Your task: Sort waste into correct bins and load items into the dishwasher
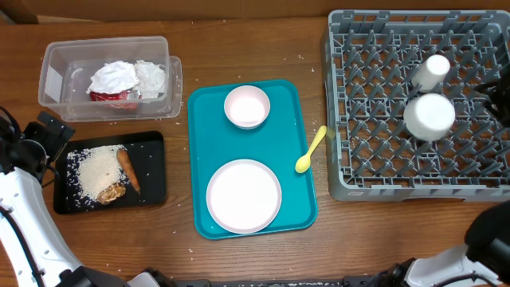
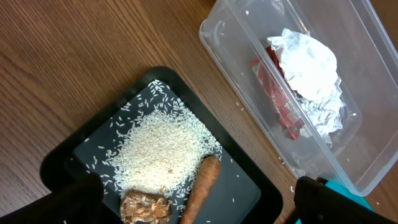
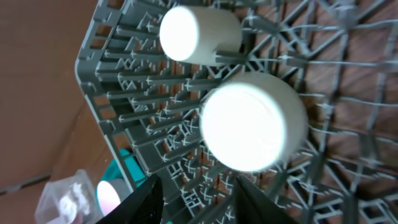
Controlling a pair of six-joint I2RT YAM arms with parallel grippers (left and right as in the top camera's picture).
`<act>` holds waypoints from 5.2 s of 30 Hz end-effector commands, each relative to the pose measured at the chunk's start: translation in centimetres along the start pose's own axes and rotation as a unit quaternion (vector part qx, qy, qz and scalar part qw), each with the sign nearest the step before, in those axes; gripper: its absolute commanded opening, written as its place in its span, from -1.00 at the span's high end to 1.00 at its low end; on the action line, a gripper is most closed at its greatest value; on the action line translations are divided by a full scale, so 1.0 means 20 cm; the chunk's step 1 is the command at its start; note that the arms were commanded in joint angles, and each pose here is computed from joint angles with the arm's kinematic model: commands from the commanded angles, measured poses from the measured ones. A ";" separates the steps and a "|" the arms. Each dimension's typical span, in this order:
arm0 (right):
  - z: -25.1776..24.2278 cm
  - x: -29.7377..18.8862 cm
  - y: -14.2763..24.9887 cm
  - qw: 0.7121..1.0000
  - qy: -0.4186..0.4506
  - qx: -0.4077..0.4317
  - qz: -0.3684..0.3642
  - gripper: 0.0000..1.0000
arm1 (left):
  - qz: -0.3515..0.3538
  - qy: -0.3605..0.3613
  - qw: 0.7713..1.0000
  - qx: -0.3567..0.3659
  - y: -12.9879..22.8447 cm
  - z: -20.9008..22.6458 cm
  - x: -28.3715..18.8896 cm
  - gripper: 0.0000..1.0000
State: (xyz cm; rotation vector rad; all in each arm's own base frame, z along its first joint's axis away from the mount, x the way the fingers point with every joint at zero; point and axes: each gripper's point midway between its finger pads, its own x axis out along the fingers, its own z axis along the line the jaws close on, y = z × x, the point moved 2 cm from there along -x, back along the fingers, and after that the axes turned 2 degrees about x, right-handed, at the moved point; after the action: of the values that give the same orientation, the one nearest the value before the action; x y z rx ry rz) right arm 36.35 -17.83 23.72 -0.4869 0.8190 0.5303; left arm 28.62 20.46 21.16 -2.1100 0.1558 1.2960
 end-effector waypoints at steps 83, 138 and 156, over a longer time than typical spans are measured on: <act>1.11 1.39 2.05 0.779 0.006 -0.605 0.165 -0.01 | -0.003 -0.003 1.000 -0.006 -0.01 0.01 0.00 -1.00; 0.43 0.03 -0.24 0.965 -0.232 -0.110 0.044 0.92 | -0.003 -0.003 1.000 -0.006 -0.01 0.01 0.00 -0.99; 0.06 0.27 -0.31 0.916 -0.387 -0.102 0.011 0.92 | -0.003 -0.003 1.000 -0.006 -0.01 0.01 0.00 -1.00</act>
State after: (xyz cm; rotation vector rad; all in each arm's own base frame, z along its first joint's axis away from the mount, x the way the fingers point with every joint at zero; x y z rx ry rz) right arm 44.49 -20.17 20.35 -0.4140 0.0469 0.7717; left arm 28.62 20.46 21.16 -2.1100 0.1558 1.2960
